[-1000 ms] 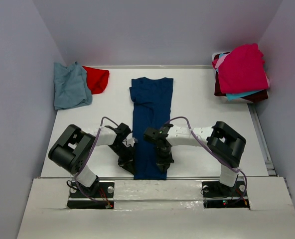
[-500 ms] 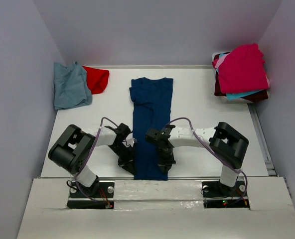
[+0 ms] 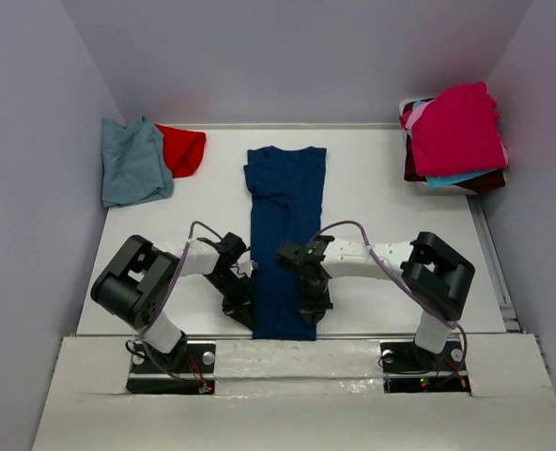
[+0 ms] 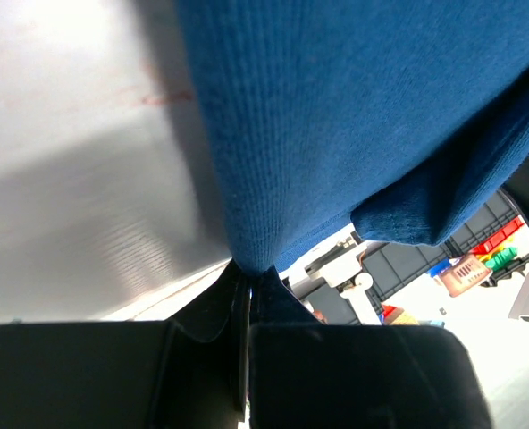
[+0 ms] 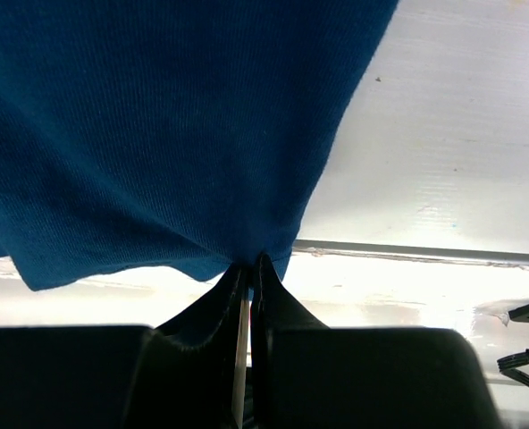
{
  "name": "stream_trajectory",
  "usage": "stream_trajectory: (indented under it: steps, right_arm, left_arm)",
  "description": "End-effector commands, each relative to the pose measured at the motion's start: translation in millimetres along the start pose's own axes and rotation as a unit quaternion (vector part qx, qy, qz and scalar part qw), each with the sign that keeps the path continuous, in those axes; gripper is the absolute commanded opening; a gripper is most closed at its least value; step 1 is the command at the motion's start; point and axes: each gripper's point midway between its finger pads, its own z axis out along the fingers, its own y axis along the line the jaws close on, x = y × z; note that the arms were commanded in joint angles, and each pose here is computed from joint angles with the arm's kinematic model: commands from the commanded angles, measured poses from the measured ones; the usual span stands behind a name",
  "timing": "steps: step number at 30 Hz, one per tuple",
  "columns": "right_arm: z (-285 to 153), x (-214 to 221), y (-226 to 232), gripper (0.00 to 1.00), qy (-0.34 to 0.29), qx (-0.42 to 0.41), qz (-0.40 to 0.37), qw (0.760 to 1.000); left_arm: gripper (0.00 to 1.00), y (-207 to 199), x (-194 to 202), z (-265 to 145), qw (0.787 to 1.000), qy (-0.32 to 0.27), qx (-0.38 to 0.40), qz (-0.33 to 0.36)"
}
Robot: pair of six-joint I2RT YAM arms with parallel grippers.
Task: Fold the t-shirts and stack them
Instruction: Fold the tshirt
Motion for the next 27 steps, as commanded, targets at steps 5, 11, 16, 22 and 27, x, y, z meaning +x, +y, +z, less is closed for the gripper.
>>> stream_trajectory:
  steps: [5, 11, 16, 22, 27]
  right_arm:
    - [-7.3, 10.4, -18.1, 0.07, -0.007, 0.025, 0.01, 1.0]
    - [-4.1, 13.5, -24.3, 0.07, -0.003, 0.032, 0.015, 0.999]
    - [-4.1, 15.0, -27.2, 0.07, -0.003, 0.033, 0.017, 0.999]
    - [-2.8, 15.9, -29.1, 0.08, -0.003, 0.033, 0.018, 0.999]
    - [-2.6, 14.7, -26.4, 0.2, -0.003, 0.029, 0.015, 0.999]
  left_arm:
    - [0.06, 15.4, 6.0, -0.1, 0.999, 0.001, -0.028, -0.017]
    - [0.06, 17.5, 6.8, 0.5, 0.999, 0.002, -0.031, -0.016]
    - [0.06, 18.5, 6.0, -0.6, 0.999, 0.0, -0.031, -0.019]
    - [0.06, 19.4, 6.2, -0.1, 0.999, 0.0, -0.032, -0.018]
    - [0.06, 18.9, 6.5, -0.4, 0.999, -0.001, -0.03, -0.019]
